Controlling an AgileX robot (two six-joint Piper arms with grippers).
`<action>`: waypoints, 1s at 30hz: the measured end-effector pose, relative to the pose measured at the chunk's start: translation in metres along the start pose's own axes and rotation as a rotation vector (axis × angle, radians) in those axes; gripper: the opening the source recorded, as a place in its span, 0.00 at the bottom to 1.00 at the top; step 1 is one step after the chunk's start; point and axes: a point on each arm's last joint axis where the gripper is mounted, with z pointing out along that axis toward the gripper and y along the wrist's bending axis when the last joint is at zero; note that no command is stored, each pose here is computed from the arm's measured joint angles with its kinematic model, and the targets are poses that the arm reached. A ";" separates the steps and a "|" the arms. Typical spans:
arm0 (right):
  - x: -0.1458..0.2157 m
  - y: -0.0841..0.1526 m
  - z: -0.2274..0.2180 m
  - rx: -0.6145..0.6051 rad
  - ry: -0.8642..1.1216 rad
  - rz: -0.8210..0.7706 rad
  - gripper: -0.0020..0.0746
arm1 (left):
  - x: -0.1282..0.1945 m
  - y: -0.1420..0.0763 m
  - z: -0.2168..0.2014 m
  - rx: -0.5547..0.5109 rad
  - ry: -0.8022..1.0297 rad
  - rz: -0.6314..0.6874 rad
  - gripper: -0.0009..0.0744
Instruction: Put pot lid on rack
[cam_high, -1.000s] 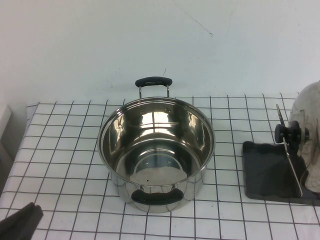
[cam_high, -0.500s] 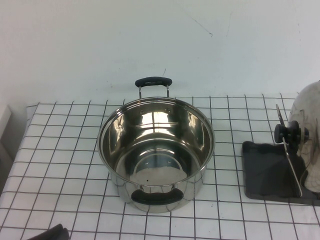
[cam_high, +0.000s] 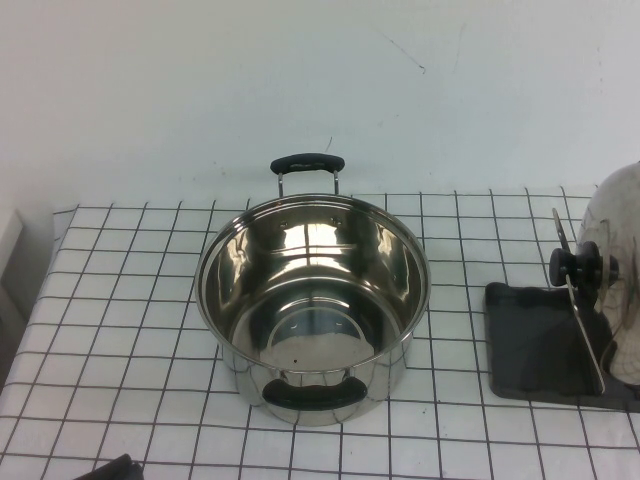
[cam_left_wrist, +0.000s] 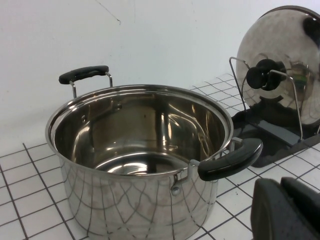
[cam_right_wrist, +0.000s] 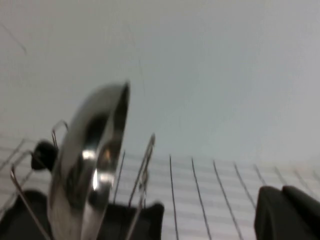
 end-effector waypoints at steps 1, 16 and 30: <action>0.012 0.000 0.000 0.013 0.065 0.036 0.02 | 0.000 0.000 0.000 0.000 0.000 0.000 0.01; 0.069 0.014 0.001 -0.092 0.315 0.194 0.02 | 0.001 -0.003 0.000 0.028 0.009 0.003 0.01; 0.069 0.013 0.001 -0.083 0.317 0.172 0.02 | 0.001 -0.003 0.000 0.031 0.011 0.004 0.01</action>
